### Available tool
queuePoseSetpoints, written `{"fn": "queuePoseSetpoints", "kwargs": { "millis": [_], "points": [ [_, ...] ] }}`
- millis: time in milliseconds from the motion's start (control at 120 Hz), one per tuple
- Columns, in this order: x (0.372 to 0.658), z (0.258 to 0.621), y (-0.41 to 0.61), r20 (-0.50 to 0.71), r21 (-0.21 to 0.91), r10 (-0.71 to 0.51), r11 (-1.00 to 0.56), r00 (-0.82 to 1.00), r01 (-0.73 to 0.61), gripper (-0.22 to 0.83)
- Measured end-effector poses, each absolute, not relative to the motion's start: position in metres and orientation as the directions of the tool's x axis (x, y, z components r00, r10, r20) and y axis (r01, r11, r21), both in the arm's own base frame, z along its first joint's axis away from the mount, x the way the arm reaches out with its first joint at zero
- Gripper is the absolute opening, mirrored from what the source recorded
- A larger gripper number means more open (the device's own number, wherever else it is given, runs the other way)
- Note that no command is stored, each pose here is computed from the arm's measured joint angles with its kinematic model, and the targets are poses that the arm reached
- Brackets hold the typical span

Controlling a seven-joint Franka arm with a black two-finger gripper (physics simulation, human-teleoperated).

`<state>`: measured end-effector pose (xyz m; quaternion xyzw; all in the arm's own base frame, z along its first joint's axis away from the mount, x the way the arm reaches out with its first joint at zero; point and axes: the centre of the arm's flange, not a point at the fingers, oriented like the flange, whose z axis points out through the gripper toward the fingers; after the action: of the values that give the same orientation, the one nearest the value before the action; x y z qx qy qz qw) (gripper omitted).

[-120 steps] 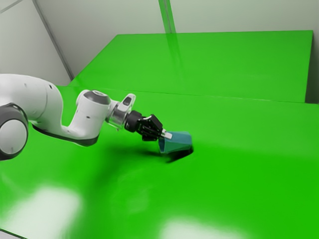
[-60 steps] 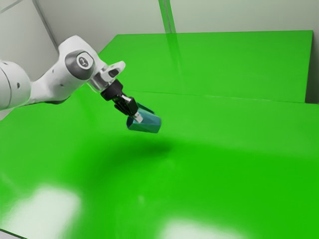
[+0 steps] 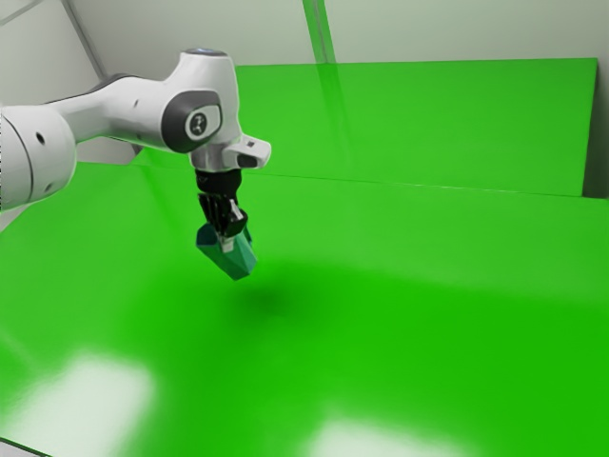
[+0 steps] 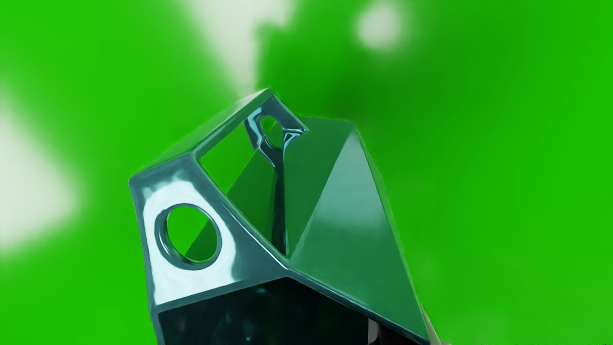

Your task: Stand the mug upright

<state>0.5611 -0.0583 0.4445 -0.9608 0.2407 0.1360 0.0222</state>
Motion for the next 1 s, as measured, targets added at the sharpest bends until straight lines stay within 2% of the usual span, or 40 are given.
{"fn": "queuePoseSetpoints", "kwargs": {
  "millis": [333, 558, 725, 758, 908, 1000],
  "points": [
    [0.564, 0.386, -0.063, -0.409, -0.015, -0.345, -0.923, 0.845, -0.384, -0.17],
    [0.57, 0.357, -0.065, -0.427, -0.032, -0.292, -0.941, 0.856, -0.337, -0.17],
    [0.572, 0.349, -0.066, -0.424, -0.045, -0.262, -0.95, 0.867, -0.309, -0.16],
    [0.572, 0.349, -0.066, -0.423, -0.046, -0.257, -0.952, 0.869, -0.304, -0.11],
    [0.573, 0.349, -0.067, -0.416, -0.044, -0.235, -0.96, 0.878, -0.277, 0.22],
    [0.574, 0.354, -0.068, -0.406, -0.046, -0.227, -0.962, 0.885, -0.268, 0.36]
  ]
}}
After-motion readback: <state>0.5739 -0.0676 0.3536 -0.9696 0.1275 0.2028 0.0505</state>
